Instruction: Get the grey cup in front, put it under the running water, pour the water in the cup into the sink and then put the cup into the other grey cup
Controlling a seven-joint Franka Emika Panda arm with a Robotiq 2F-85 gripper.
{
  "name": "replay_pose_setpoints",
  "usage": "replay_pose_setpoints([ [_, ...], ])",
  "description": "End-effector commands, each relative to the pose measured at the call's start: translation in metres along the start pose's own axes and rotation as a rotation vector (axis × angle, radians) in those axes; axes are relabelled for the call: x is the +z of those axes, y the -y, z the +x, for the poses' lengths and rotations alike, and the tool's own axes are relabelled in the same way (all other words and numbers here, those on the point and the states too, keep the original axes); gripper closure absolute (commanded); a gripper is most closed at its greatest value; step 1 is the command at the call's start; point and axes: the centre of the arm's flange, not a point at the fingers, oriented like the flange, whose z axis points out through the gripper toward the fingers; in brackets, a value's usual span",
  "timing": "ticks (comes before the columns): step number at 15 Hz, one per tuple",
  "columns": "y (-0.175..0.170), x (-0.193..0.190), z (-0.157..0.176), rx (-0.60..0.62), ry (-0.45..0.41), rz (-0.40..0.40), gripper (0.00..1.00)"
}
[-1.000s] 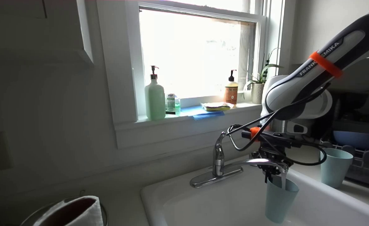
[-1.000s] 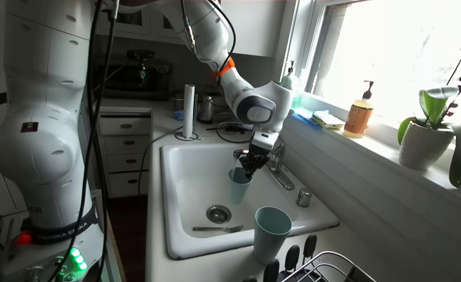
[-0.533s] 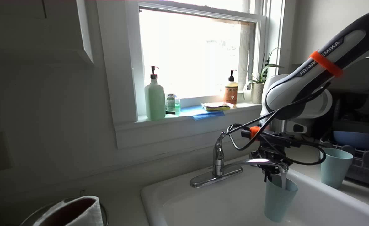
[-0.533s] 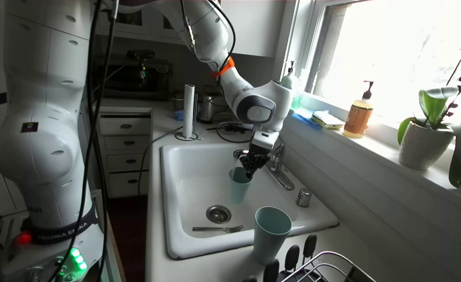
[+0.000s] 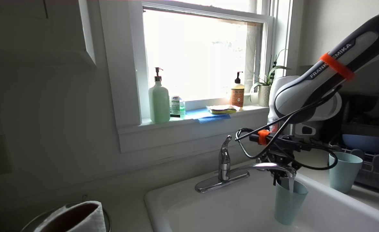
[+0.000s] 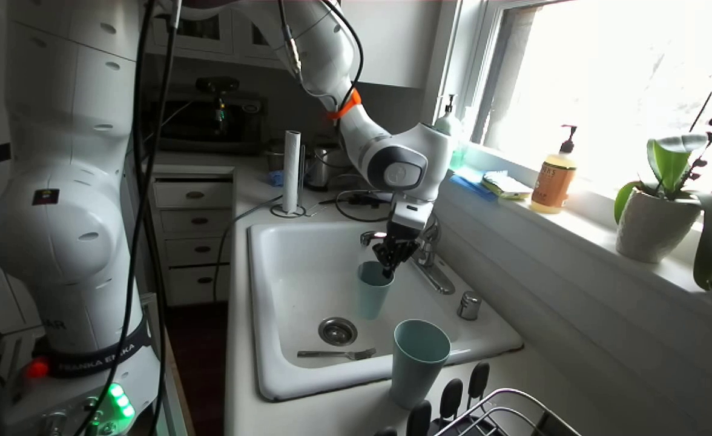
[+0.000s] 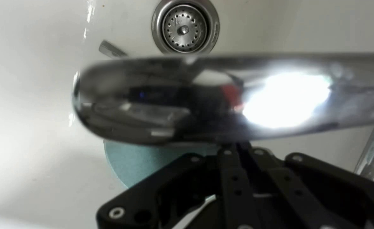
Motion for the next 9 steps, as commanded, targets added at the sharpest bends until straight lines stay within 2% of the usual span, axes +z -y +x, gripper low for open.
replay_pose_setpoints([
  [1, -0.009, -0.024, 0.009, -0.055, -0.083, 0.022, 0.99],
  [5, -0.015, -0.047, 0.010, -0.158, -0.198, 0.081, 0.99],
  [9, -0.028, -0.075, -0.002, -0.284, -0.323, 0.222, 0.99],
])
